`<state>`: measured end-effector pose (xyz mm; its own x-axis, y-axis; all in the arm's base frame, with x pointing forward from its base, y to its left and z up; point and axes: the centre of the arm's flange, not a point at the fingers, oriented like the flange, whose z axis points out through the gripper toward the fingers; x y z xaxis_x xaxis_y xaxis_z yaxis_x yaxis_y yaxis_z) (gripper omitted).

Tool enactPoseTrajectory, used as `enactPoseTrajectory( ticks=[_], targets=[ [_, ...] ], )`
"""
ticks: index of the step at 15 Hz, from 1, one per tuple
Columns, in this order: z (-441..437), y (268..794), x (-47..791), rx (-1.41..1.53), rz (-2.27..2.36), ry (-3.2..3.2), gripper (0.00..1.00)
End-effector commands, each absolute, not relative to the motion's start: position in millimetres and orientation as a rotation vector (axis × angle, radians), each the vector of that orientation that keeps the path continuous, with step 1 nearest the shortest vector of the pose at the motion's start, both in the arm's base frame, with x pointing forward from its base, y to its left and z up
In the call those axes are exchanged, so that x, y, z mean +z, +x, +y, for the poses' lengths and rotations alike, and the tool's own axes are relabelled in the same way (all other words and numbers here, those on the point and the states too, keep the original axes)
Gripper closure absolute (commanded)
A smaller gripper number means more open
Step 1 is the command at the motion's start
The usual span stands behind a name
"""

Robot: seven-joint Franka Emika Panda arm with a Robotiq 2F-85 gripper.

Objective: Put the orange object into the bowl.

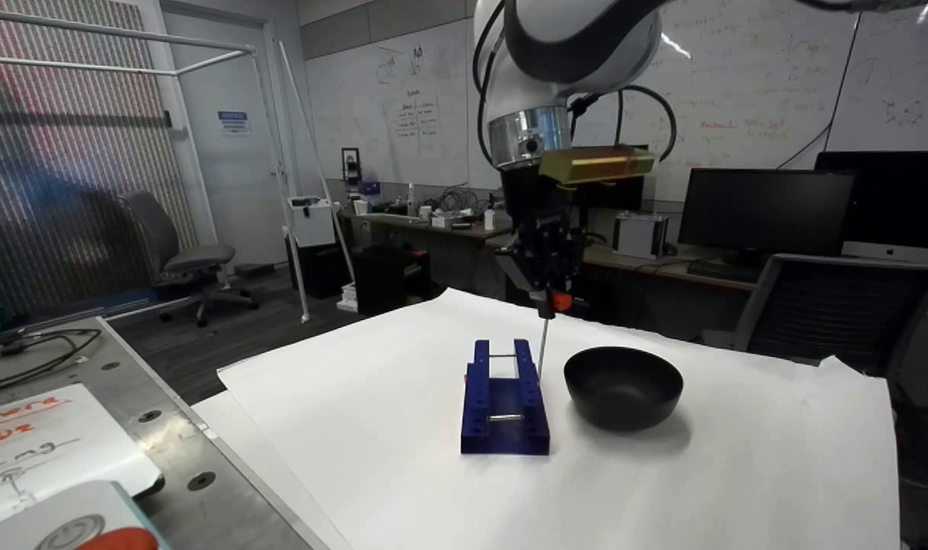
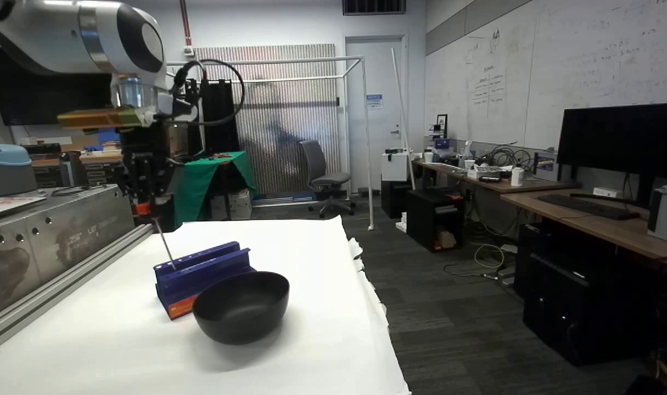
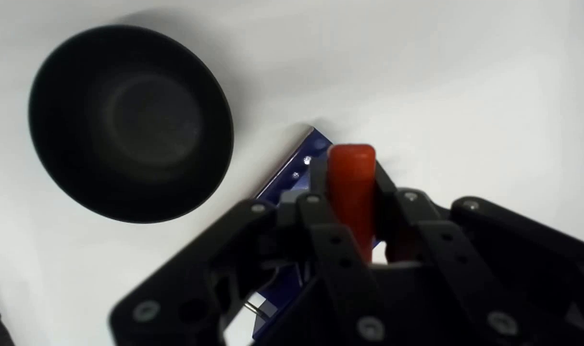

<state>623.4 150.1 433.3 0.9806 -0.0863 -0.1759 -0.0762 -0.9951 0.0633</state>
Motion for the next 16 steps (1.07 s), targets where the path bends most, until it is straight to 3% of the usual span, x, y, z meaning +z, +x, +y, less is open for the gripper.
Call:
enactPoseTrajectory(
  ticks=[1, 7, 16],
  targets=[
    [137, 575, 483, -0.28, -0.248, 3.012, 0.85],
    [91, 549, 440, -0.226, -0.608, 2.768, 0.85],
    [69, 560, 322, -0.203, -0.728, 2.677, 0.85]
  ],
)
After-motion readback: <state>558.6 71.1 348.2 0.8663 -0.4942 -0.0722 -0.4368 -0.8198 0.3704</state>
